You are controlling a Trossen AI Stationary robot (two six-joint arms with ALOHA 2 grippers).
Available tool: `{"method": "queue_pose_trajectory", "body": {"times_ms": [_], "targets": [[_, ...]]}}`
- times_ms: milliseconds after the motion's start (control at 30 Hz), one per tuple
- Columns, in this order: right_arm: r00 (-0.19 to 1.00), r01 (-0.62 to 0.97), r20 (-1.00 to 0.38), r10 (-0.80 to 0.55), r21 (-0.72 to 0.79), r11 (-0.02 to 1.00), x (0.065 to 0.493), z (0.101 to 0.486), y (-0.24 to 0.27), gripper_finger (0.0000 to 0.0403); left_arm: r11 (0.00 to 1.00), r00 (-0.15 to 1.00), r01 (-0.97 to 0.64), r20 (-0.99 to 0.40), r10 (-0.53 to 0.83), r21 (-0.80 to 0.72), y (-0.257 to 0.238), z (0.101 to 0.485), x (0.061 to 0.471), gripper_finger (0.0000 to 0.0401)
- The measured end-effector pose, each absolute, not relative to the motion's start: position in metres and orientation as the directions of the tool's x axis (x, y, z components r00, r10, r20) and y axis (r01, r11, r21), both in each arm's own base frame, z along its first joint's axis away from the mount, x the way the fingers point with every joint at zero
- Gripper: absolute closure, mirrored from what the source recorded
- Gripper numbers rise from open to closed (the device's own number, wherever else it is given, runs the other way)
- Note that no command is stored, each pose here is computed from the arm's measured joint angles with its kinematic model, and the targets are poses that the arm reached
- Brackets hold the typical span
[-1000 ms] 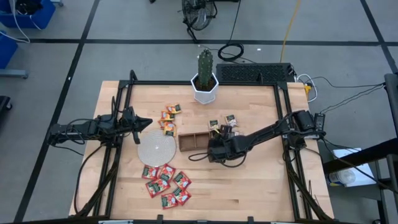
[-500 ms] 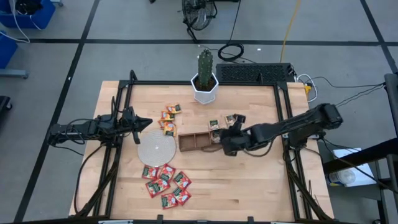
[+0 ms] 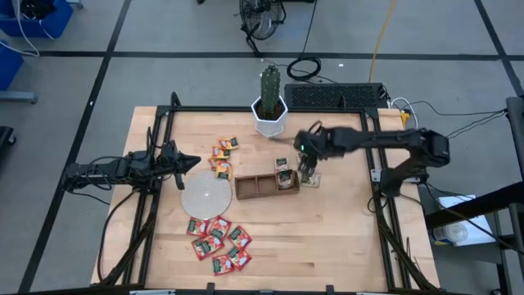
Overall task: Pick & Place Tea
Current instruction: Put the brown tea bag into the right section of the wooden organizer
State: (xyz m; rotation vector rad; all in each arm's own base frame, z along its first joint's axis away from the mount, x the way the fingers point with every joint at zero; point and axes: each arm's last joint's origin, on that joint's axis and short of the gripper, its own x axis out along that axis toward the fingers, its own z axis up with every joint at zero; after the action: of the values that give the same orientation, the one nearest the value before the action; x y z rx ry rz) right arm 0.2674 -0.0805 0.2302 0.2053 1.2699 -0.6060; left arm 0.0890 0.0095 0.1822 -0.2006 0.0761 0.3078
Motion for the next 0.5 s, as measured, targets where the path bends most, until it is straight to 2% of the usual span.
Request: {"method": "queue_pose_trajectory", "body": {"times_ms": [100,200,333,500], "targets": [[0.086,0.638,-0.961,-0.265,-0.151,0.755,0.261,0.217,-0.108,0.0126,0.933,0.950,-0.308,-0.105,0.293,-0.184,0.009,0.182,0.089,0.0380],[0.120,0.705,-0.976,-0.180,-0.044,0.708,0.262,0.207,-0.127,0.0107,0.933,0.950,-0.308,-0.105,0.293,-0.184,0.009,0.182,0.089,0.0380],[0.112,0.729,-0.989,-0.101,0.012,0.685,0.271,0.184,-0.135,0.0106,0.933,0.950,-0.308,-0.105,0.293,-0.184,0.009,0.182,0.089,0.0380],[0.025,0.730,-0.999,-0.033,-0.005,0.684,0.279,0.156,-0.131,0.0114,0.933,0.950,-0.308,-0.105,0.293,-0.184,0.009,0.182,0.089,0.0380]]}}
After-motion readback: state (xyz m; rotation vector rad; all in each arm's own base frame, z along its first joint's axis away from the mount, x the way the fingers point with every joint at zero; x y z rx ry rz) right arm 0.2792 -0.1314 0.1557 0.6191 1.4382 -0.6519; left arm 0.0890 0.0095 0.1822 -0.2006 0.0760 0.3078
